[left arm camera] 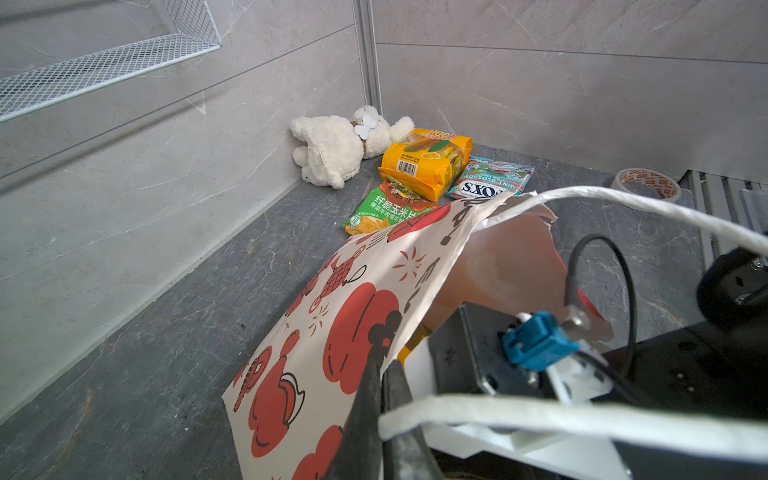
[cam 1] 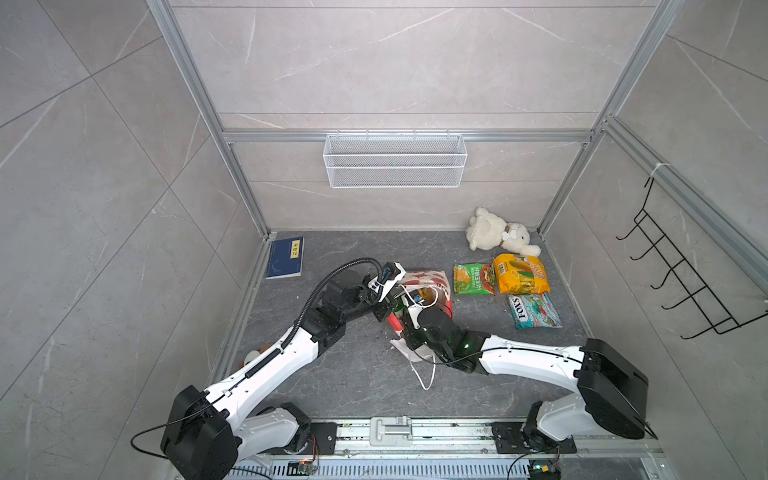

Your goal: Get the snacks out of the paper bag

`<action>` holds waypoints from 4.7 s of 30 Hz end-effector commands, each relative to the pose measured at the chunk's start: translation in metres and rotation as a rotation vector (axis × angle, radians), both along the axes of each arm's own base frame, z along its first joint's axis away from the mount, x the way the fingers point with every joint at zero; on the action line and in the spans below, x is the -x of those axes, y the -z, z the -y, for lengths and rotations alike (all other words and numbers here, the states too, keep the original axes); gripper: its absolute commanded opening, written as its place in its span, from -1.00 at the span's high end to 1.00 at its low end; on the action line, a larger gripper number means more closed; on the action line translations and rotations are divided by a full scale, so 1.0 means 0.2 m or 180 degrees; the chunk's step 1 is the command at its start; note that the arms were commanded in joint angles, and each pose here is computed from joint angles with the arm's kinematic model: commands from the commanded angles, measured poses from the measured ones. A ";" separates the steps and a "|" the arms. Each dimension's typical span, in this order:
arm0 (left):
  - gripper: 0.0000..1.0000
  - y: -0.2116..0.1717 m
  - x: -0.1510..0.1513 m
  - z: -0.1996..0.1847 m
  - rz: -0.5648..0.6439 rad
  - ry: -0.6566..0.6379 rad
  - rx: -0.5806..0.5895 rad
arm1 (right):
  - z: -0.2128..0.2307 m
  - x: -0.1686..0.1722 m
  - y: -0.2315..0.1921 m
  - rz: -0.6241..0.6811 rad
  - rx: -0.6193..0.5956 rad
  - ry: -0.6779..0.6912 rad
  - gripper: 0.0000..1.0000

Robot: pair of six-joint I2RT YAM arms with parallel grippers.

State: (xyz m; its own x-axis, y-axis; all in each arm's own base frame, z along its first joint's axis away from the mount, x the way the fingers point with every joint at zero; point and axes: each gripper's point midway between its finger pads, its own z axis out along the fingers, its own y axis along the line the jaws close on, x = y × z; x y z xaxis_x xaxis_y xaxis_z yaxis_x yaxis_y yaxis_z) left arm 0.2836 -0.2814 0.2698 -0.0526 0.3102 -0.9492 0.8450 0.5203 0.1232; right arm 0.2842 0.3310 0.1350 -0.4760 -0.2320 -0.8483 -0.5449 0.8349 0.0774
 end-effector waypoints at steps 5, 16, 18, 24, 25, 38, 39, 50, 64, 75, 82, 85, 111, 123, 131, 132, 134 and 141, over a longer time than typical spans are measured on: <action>1.00 -0.10 -0.03 -0.03 0.0168 -0.0091 0.0064 | 0.13 -0.19 0.01 0.0164 -0.0038 0.0851 1.00; 1.00 -0.11 -0.04 -0.05 0.0222 -0.0154 0.0043 | 0.44 -0.34 0.14 -0.0113 -0.0081 0.1627 1.00; 1.00 -0.10 -0.04 -0.05 0.0235 -0.0170 0.0025 | 0.41 -0.37 0.15 -0.0146 -0.0107 0.1565 1.00; 1.00 -0.13 -0.05 -0.05 0.0327 -0.0173 -0.0006 | 0.22 -0.46 0.17 -0.0256 -0.0378 0.1204 1.00; 1.00 -0.13 -0.05 -0.04 0.0331 -0.0154 -0.0029 | 0.19 -0.47 0.17 -0.0271 -0.0451 0.1155 1.00; 1.00 0.15 0.06 0.05 0.0036 0.0474 -0.0210 | 0.13 -0.27 0.05 0.0009 -0.1031 0.0324 0.67; 1.00 0.17 0.07 0.06 -0.0003 0.0510 -0.0203 | 0.12 -0.25 0.05 0.0003 -0.1068 0.0243 0.53; 1.00 0.13 0.06 0.09 -0.0033 0.0579 -0.0140 | 0.03 -0.17 0.06 0.0083 -0.1110 -0.0237 0.08; 1.00 0.09 0.07 0.12 -0.0033 0.0667 -0.0046 | -0.18 -0.25 0.14 0.0085 -0.0934 0.0091 -0.10; 1.00 0.11 0.08 0.09 0.0001 0.0581 -0.0043 | -0.07 -0.31 0.14 0.0096 -0.0838 0.0593 0.72; 1.00 0.14 0.04 0.07 0.0012 0.0392 -0.0093 | -0.05 -0.25 0.03 0.0125 -0.0868 0.0424 0.77; 1.00 0.14 0.03 0.06 0.0024 0.0361 -0.0097 | -0.03 -0.22 -0.02 0.0150 -0.0848 0.0329 0.79; 1.00 0.11 -0.14 -0.01 0.0119 -0.0255 -0.0104 | 0.18 0.15 -0.33 0.0065 -0.0839 -0.0322 1.00; 1.00 0.06 -0.17 -0.03 0.0182 -0.0404 -0.0080 | 0.24 0.39 -0.53 -0.0201 -0.0791 -0.0897 1.00; 1.00 0.06 -0.22 -0.08 0.0237 -0.0645 -0.0070 | 0.60 0.42 -0.65 -0.0197 -0.0777 -0.0273 1.00; 1.00 0.06 -0.22 -0.08 0.0246 -0.0669 -0.0063 | 0.66 0.41 -0.67 -0.0158 -0.0755 -0.0116 1.00; 1.00 0.06 -0.23 -0.08 0.0252 -0.0684 -0.0062 | 0.74 0.41 -0.72 -0.0075 -0.0769 0.0037 1.00; 1.00 0.03 -0.24 -0.09 0.0326 -0.0735 -0.0010 | 0.96 0.27 -0.72 -0.0160 -0.0507 0.0767 1.00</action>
State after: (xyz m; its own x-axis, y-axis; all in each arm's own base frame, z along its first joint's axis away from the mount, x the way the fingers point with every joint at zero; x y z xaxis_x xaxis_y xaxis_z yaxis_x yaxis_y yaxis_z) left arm 0.3238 -0.2683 0.2505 -0.0536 0.3439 -0.9375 0.7259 0.6581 0.1999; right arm 0.2146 0.1585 0.2836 -0.5011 0.0091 -0.8654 -0.4402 0.8582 0.2639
